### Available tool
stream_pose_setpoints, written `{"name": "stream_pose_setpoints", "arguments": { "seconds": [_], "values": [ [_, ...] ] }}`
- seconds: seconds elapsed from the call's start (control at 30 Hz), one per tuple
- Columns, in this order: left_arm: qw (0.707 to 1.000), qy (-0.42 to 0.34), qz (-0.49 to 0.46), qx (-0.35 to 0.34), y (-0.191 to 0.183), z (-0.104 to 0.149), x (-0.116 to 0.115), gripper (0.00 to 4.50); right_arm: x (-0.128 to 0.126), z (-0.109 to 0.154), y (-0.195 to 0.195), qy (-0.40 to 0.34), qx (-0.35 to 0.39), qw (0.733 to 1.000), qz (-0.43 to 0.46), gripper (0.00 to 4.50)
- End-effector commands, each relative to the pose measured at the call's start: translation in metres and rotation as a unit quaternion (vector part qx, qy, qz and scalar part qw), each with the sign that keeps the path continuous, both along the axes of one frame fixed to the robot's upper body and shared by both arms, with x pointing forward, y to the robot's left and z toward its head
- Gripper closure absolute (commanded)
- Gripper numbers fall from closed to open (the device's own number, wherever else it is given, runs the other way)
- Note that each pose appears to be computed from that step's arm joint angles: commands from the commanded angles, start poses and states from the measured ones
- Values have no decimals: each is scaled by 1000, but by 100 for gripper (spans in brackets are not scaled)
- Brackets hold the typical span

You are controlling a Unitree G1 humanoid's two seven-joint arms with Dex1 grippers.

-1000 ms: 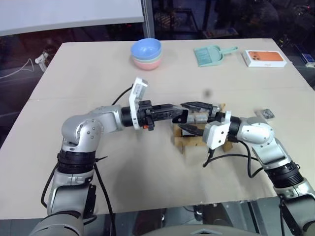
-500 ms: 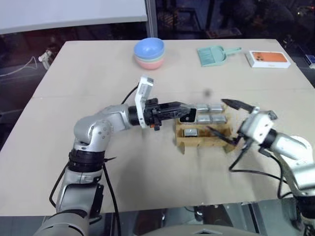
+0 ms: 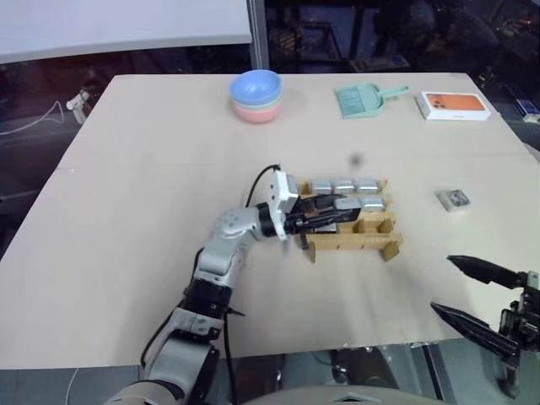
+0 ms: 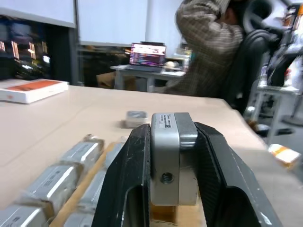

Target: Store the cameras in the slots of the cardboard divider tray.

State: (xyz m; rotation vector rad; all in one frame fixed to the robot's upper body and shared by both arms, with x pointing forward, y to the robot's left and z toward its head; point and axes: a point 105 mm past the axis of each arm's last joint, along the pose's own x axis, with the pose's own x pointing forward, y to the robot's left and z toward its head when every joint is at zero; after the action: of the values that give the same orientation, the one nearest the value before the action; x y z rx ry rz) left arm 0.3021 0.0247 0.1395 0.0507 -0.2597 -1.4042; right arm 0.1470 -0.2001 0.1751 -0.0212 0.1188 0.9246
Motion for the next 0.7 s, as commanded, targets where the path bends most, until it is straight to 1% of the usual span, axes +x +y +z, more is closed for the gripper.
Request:
{"name": "stream_pose_setpoints", "arguments": {
  "seconds": [0.03,0.2,0.3,0.37,0.47,0.63,0.7],
  "values": [
    [999,-39,11,5,-7,-4,3,377,-1,11,1,-21,-3,1000,3,3],
    [998,-52,16,12,-14,-11,14,377,4,16,4,-44,-6,999,-1,3],
    [999,-36,22,-1,-19,-12,20,377,7,18,5,-51,-6,999,-4,3],
    [999,-27,15,-11,-22,-10,21,377,8,18,6,-49,-8,999,-3,3],
    [999,-26,-22,-14,-28,-6,15,377,8,17,7,-51,-10,999,-3,3],
    [997,-40,-52,39,-28,-15,10,377,9,19,7,-58,-10,998,-9,3],
    [996,-48,-49,56,-27,-18,12,377,10,19,8,-59,-9,998,-10,3]
  ]
}}
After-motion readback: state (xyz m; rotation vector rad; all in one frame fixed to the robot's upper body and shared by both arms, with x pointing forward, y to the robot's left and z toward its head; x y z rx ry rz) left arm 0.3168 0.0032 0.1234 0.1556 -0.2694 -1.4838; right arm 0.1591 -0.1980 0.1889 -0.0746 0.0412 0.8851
